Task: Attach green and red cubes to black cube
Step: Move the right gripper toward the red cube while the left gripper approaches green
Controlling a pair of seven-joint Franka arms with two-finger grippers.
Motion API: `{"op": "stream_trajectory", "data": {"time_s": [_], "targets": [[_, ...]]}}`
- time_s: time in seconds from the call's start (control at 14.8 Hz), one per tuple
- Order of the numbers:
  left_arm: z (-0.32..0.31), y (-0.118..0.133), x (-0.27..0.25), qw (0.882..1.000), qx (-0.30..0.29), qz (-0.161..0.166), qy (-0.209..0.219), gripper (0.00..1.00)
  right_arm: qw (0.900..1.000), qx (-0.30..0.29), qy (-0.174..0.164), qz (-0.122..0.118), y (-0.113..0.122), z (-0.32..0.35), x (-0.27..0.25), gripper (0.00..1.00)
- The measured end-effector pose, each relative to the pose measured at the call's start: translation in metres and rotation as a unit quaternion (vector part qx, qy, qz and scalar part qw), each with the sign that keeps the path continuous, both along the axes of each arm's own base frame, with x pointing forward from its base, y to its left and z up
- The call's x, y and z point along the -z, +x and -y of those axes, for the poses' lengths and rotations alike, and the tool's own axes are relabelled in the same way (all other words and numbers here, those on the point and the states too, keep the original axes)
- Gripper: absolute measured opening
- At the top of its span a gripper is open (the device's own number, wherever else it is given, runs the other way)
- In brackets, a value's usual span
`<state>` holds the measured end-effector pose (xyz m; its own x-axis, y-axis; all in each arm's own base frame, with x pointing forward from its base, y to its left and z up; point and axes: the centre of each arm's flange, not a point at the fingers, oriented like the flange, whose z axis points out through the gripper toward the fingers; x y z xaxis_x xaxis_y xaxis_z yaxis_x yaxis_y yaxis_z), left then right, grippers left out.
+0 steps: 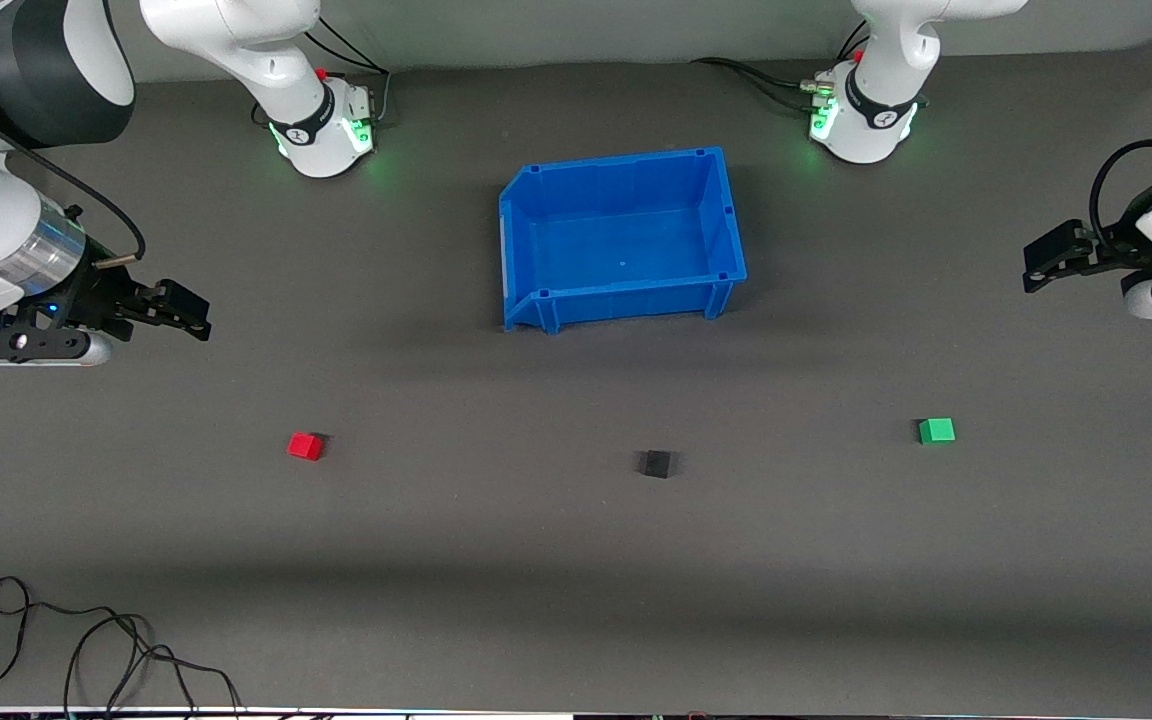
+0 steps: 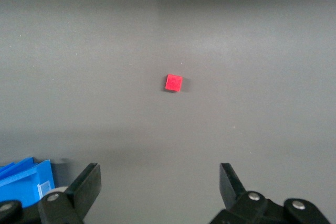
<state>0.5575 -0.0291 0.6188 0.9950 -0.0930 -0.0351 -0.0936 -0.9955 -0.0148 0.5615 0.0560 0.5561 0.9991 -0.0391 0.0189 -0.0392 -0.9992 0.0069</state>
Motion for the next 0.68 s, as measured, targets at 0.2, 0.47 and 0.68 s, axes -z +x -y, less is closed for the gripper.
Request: {"op": "stream_trajectory", "data": {"time_s": [0.2,0.47,0.68], "targets": [[0.0,0.0,0.0,1.0,0.0,0.0,0.0,1.0,1.0,0.0,0.0,0.0,0.0,0.0,0.0,1.0],[0.0014,0.0002,0.0002,1.0,0.001,0.001,0.0,1.0,1.0,0.0,0.0,0.0,0.0,0.0,0.0,1.0],[0.001,0.0001,0.0005,1.0,0.001,0.0,0.0,1.0,1.0,0.0,0.0,0.0,0.0,0.0,0.0,1.0]]}}
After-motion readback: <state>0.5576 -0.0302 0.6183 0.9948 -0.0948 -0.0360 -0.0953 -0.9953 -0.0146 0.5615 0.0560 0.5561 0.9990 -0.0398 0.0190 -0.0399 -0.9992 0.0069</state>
